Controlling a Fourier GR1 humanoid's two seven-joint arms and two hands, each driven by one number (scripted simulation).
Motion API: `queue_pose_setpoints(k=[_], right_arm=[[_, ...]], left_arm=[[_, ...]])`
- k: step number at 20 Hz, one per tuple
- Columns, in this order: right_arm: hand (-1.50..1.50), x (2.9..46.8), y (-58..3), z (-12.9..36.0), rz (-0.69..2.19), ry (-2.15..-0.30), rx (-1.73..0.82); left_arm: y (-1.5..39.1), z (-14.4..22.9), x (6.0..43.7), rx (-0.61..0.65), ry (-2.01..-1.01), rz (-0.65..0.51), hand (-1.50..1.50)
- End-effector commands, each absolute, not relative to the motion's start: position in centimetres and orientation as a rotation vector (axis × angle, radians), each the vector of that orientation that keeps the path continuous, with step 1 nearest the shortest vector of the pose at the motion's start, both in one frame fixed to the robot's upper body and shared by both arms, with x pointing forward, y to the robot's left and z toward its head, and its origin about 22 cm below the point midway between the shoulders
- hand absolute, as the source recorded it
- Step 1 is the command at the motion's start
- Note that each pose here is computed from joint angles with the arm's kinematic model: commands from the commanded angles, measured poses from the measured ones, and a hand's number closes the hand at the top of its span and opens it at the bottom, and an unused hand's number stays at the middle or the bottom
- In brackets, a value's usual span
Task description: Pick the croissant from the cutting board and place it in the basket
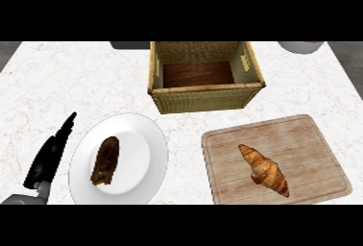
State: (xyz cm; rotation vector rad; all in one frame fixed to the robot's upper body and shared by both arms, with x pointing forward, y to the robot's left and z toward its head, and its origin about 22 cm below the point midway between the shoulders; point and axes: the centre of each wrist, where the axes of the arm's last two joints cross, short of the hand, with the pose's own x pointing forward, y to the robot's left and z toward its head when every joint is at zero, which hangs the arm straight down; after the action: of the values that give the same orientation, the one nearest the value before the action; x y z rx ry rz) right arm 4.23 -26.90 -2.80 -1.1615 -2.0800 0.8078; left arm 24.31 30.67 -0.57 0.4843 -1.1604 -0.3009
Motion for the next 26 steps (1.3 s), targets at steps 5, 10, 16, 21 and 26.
queue_pose_setpoints(k=[5, 10, 16, 21, 26], right_arm=[[-1.50, 7.1, -24.1, -5.4, 0.811, -2.120, -1.176], [-1.50, 9.7, -24.8, -4.9, 0.851, -2.071, -1.191], [-1.50, 11.9, -25.2, -6.2, 0.801, -2.086, -1.188], [-1.50, 12.5, -24.7, -5.1, 0.797, -2.056, -1.218], [-1.50, 15.6, -25.0, -6.4, 0.800, -2.017, -1.236]], left_arm=[[30.9, -1.0, 25.0, 0.496, -1.152, -0.314, 0.00], [30.8, -0.9, 24.2, 0.465, -1.157, -0.314, 0.00], [30.7, 0.1, 25.0, 0.507, -1.170, -0.303, 0.00], [31.2, -1.2, 23.2, 0.469, -1.154, -0.311, 0.00], [30.0, -0.8, 23.6, 0.508, -1.160, -0.308, 0.00]])
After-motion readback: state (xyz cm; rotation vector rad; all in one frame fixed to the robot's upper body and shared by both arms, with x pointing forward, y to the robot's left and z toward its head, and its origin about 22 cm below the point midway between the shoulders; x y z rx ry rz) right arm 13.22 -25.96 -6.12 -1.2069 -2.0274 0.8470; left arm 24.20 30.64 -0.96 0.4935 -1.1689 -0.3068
